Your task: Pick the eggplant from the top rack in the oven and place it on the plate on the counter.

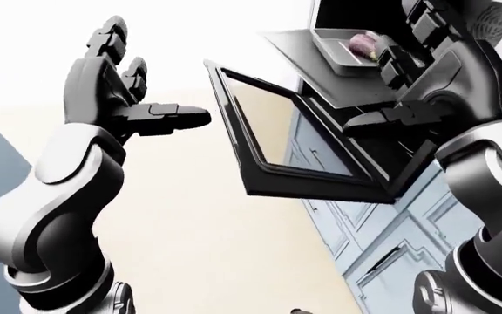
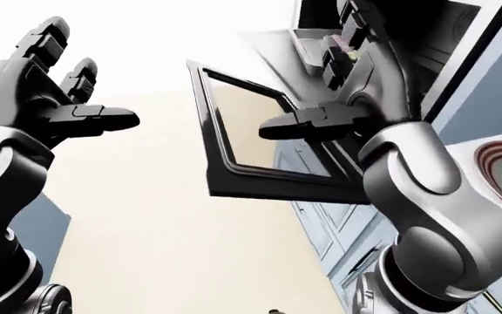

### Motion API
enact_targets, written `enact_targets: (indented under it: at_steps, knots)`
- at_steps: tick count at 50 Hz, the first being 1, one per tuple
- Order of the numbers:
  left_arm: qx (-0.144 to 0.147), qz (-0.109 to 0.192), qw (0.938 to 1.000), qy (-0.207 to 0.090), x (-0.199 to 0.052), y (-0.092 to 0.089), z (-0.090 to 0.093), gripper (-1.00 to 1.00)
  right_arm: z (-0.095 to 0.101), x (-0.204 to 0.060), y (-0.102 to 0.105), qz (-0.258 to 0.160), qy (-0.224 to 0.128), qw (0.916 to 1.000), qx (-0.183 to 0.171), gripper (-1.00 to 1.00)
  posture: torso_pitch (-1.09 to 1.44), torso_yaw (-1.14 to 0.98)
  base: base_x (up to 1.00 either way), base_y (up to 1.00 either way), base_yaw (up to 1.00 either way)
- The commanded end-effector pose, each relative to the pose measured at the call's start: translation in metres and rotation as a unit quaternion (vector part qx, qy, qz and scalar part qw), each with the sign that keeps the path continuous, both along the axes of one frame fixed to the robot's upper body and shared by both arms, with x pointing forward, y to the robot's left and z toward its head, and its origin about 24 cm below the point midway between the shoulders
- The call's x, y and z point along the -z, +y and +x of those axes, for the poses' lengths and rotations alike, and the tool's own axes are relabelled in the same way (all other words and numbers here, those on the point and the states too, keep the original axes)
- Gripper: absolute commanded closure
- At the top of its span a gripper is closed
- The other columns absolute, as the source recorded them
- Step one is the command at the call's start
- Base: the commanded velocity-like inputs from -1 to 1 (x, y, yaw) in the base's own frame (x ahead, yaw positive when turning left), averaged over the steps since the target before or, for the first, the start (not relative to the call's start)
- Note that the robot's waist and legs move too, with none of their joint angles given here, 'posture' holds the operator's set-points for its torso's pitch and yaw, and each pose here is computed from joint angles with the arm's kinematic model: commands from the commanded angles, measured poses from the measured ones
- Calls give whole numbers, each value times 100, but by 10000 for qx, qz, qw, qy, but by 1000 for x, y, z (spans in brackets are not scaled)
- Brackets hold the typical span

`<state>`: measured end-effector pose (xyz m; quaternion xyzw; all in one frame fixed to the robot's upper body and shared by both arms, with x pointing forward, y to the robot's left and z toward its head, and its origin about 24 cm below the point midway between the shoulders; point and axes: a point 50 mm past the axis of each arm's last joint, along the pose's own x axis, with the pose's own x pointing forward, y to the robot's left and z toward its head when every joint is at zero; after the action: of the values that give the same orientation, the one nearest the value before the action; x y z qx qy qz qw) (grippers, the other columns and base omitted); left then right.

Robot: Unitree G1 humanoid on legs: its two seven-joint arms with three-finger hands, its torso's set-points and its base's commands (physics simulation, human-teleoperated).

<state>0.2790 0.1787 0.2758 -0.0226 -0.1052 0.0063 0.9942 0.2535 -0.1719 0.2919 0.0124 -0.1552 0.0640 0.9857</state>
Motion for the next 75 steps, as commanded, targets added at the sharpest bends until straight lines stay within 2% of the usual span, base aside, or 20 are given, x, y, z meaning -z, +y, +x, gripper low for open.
enact_targets:
  at_steps: [1, 13, 17, 21, 31, 42, 62, 75]
  knots:
    - [-4, -31, 9991, -419, -15, 1, -6, -100, -5, -13, 0, 104, -409, 9991, 55, -100, 0, 0, 0, -41, 0]
    - [-27, -30, 9986, -532, -26, 2, -6, -100, -4, -21, -1, 78, -488, 9987, 93, -100, 0, 0, 0, -35, 0]
    - [-46, -30, 9985, -543, -25, 4, -6, -100, -5, -21, 3, -104, -534, 9985, 107, -100, 0, 0, 0, 29, 0]
    - [-63, -42, 9986, -523, -23, 6, -7, -100, -7, -22, 5, -28, -534, 9986, -33, -100, 0, 0, 3, 0, 100]
    - [-24, 59, 9984, -568, -31, 2, -8, -100, -7, -39, -4, 76, -602, 9981, 124, -100, 0, 0, 17, -6, 25]
    - [-37, 55, 9981, -613, -36, 5, -9, -100, -8, -43, 0, 138, -644, 9978, 44, -100, 0, 0, 32, -15, -18]
    - [-43, 120, 9969, -771, -58, 7, -15, -100, -7, -58, 4, 29, -699, 9975, 88, -100, 0, 0, 9, -2, -24]
    - [-40, 82, 9969, -780, -58, 10, -16, -100, -8, -58, 7, 20, -731, 9973, 32, -100, 0, 0, 18, -43, 0]
